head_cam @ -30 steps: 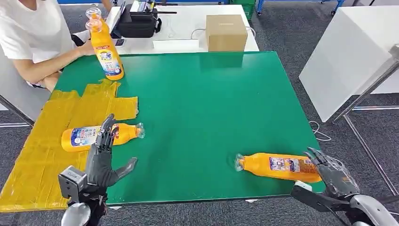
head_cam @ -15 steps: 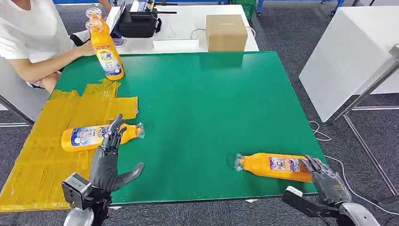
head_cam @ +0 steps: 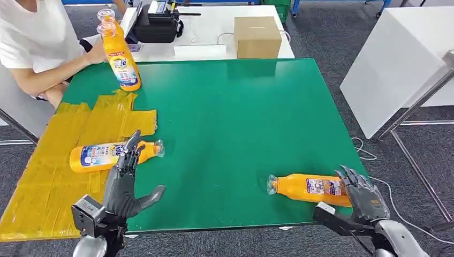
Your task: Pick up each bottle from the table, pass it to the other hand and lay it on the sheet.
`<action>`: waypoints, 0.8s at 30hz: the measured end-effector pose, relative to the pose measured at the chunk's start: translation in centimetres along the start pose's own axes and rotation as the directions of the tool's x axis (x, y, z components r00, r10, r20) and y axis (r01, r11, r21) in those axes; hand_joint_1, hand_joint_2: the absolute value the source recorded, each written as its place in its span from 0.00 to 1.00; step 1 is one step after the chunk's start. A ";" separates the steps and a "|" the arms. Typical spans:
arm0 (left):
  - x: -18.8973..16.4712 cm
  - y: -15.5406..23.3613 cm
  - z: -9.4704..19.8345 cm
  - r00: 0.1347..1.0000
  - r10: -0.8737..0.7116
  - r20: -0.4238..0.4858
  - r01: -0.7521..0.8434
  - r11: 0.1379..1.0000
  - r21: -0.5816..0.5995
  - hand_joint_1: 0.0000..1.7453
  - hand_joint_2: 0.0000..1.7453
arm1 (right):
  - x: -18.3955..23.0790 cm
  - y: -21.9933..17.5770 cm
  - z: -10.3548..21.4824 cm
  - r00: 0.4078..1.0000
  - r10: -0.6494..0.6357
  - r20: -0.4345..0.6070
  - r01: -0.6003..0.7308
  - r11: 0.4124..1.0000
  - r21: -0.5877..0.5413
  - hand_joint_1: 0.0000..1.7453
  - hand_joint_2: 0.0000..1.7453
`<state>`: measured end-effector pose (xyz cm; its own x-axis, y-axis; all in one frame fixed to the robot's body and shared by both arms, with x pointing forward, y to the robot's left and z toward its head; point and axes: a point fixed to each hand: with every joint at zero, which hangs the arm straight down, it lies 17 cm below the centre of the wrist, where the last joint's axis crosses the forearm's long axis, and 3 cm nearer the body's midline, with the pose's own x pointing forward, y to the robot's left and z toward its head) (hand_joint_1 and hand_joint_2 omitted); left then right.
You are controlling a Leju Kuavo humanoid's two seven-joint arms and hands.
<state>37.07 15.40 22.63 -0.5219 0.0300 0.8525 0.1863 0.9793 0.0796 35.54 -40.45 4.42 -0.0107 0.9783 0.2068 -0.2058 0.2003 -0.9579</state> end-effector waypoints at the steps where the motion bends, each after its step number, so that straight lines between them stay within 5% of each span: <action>1: 0.0 -0.1 0.0 1.000 0.002 -0.001 -0.002 1.000 -0.003 0.00 1.00 | 0.1 -0.3 -0.3 1.000 0.005 0.002 -0.005 1.000 -0.006 0.00 1.00; 24: -0.4 -0.7 -0.8 0.999 0.040 -0.007 -0.041 0.999 -0.022 0.00 1.00 | -3.0 1.3 -3.2 0.997 0.044 -0.065 -0.038 0.995 0.097 0.00 1.00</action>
<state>37.76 14.60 22.67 -0.5084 0.0683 0.8584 0.2260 0.9725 0.0565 38.48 -43.00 1.94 0.0441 0.9875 0.1511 -0.2990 0.1574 -0.9412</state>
